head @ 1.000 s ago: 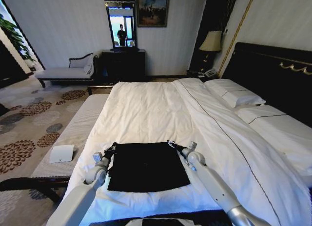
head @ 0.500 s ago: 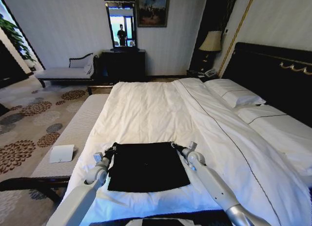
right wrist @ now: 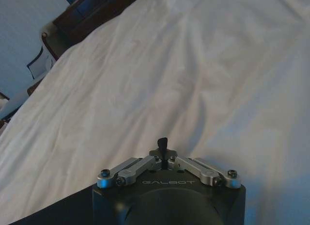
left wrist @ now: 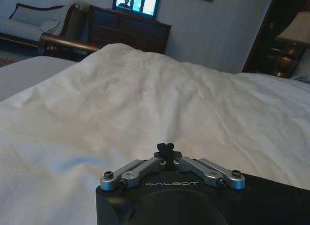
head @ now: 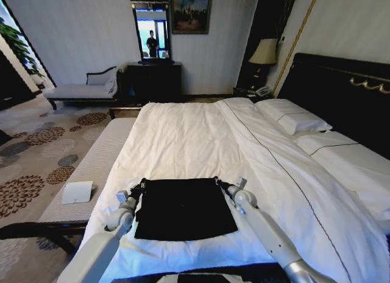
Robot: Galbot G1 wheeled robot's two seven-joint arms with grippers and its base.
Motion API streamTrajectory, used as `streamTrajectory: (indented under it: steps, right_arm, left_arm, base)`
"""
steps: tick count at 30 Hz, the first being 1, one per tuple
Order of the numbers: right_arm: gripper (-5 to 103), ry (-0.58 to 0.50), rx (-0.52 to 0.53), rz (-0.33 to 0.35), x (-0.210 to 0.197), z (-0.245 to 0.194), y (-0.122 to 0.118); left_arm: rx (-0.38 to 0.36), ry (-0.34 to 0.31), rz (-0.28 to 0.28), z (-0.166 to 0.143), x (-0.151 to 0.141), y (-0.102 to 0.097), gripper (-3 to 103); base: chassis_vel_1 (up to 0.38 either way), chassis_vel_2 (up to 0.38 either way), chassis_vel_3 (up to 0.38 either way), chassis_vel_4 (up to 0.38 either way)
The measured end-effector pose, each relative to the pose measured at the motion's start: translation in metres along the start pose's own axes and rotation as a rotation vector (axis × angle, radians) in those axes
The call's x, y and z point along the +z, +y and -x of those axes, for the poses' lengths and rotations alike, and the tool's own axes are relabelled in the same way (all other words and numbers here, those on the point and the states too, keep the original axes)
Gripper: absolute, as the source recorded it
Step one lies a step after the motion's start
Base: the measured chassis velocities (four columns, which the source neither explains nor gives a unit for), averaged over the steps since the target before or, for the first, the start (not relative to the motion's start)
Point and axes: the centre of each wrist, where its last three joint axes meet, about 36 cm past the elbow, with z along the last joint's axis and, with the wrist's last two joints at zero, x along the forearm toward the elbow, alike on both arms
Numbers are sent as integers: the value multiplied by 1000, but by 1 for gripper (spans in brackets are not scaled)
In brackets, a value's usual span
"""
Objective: Fold the clothes on the bed.
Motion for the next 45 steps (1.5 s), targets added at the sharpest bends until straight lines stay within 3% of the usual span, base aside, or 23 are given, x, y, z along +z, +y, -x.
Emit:
streamTrajectory:
  steps: [6,17,20,30,45]
  right_arm:
    - [1,-50,-28,-21,-18,-18,12]
    - [1,-170,-143,-39,-61,-72,60]
    - [1,-184,-180,-15,-72,-90,74]
    - [1,-221,-218,-16,-88,-123,91]
    - [1,-266,-277,-43,-96,-161,114]
  left_arm:
    - [7,-44,-16,-10,-19,-4,0]
    - [72,-187,-26,-41,-84,-27,0]
    - [91,-219,-21,-52,-101,-32,0]
    - [104,-274,-19,-77,-127,-38,0]
    - [122,-307,-22,-101,-146,-46,0]
  base:
    - [0,0,0,0]
    - [0,0,0,0]
    - [0,0,0,0]
    - [0,0,0,0]
    - [0,0,0,0]
